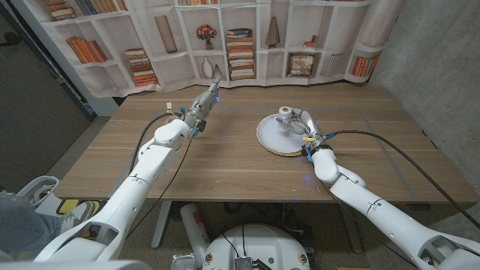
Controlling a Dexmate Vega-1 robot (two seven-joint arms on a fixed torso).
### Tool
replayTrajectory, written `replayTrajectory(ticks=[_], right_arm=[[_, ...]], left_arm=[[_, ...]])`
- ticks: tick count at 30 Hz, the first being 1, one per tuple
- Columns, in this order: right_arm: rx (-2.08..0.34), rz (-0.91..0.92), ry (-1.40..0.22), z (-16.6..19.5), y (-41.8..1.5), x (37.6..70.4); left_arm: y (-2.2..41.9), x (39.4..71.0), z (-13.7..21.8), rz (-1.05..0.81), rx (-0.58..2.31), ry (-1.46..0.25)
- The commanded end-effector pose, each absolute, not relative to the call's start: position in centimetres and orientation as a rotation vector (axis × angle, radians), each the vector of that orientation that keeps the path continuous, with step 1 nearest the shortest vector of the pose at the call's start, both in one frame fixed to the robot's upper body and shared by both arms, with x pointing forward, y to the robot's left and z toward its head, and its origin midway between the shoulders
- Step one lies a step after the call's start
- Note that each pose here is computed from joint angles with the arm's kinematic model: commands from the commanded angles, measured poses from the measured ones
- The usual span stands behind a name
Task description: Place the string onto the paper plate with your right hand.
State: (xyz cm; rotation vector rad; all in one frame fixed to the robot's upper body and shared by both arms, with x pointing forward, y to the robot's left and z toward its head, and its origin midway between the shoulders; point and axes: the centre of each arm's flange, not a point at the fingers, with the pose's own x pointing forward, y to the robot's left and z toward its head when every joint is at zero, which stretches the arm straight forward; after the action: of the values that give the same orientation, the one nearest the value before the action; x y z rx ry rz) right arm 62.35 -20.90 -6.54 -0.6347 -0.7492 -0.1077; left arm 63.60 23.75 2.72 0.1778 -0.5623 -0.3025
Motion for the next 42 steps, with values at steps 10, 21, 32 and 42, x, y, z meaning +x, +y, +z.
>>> replayTrajectory(ticks=[10,21,32,42], right_arm=[[-0.627,-0.135,-0.715,-7.7,-21.0,63.6],[-0.623,-0.138,-0.704,-8.2,-20.8,63.8],[-0.624,-0.144,-0.695,-8.6,-20.7,63.8],[-0.624,-0.15,-0.684,-8.9,-20.8,63.7]], left_arm=[[24.0,63.8,2.7,-0.304,0.177,-0.563],[24.3,63.9,2.6,-0.306,0.182,-0.553],[24.3,64.0,2.6,-0.309,0.19,-0.551],[24.4,64.1,2.5,-0.31,0.185,-0.547]])
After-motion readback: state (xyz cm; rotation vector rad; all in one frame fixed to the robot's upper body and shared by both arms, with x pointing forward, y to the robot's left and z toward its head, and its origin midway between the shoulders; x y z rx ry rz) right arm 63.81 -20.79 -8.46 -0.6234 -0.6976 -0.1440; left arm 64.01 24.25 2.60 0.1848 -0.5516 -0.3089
